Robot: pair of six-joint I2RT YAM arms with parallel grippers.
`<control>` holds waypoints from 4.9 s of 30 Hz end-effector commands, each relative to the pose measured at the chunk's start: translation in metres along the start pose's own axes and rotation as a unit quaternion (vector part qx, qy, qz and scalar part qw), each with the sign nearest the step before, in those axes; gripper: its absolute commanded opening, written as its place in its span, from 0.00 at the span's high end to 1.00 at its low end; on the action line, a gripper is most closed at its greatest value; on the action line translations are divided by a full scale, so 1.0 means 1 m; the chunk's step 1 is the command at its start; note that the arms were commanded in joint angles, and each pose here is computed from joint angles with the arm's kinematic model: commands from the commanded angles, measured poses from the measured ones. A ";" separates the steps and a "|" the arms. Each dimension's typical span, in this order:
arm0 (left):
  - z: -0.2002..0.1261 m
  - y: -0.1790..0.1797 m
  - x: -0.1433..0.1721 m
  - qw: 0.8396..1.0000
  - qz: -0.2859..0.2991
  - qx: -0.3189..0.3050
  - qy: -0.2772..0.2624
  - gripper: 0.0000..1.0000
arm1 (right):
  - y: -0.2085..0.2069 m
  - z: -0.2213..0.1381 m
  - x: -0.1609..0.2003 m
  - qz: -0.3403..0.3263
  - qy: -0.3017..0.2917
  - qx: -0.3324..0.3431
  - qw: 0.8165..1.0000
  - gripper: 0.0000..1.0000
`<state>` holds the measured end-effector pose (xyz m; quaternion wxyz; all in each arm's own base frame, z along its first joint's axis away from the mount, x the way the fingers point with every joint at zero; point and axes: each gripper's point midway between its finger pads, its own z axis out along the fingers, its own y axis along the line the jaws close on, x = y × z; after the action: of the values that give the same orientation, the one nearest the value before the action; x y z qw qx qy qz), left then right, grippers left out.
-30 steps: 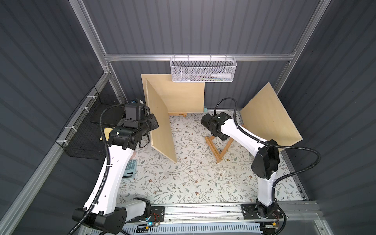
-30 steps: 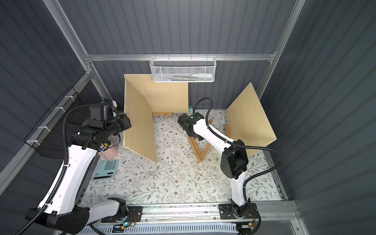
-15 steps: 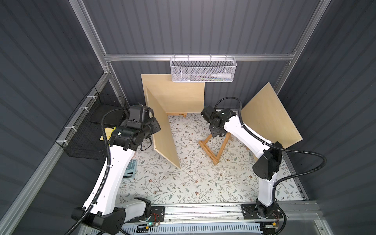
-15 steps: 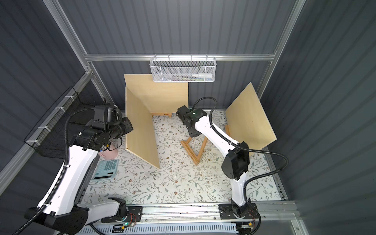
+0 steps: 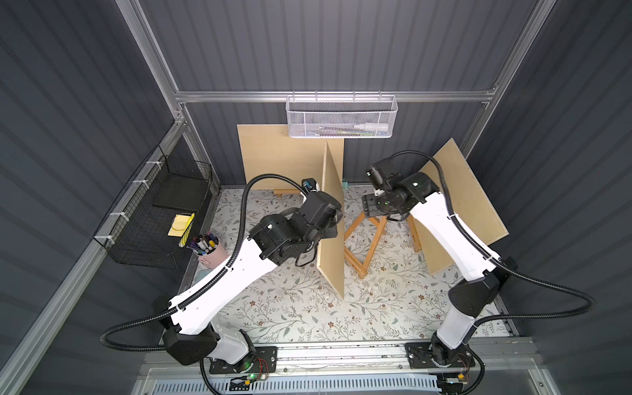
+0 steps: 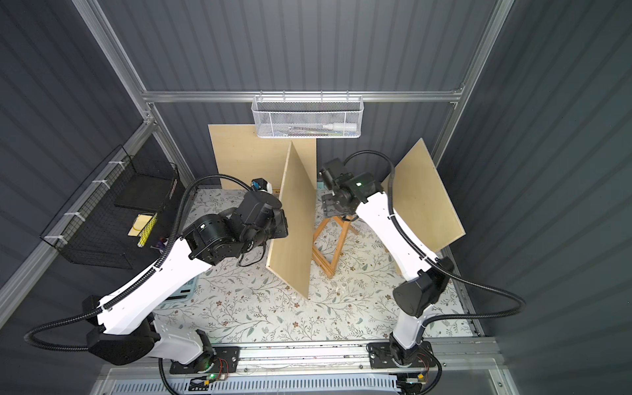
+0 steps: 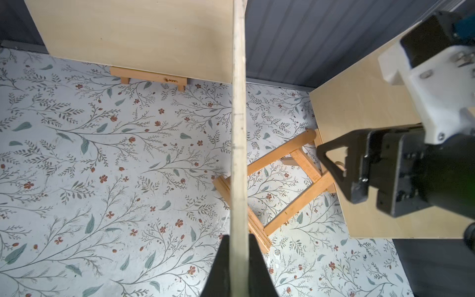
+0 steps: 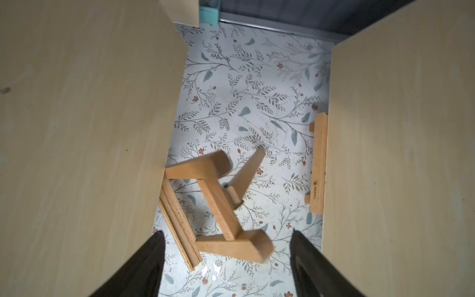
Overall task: Assemble the easel
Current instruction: Move the easel to the center of the board, then place the drawing board on the easel.
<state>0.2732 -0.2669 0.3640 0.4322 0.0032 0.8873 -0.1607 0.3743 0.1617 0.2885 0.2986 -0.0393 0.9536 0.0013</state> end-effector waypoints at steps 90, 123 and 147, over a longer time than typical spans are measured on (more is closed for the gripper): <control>0.011 0.035 0.030 0.978 -0.048 -0.198 0.034 0.60 | 0.081 -0.012 0.067 -0.062 -0.065 -0.177 0.980 0.20; 0.051 -0.022 -0.041 0.997 -0.009 -0.058 -0.053 0.01 | -0.026 -0.041 0.022 0.012 -0.139 -0.046 0.989 0.16; 0.051 0.252 -0.023 0.925 0.057 -0.352 -0.129 0.00 | -0.109 0.057 0.082 0.000 -0.188 0.058 0.981 0.01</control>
<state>0.3487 -0.0337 0.3073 0.5236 -0.1532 0.8205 0.1709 0.3291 0.0549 0.1845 0.4146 -0.0071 0.9096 -0.0276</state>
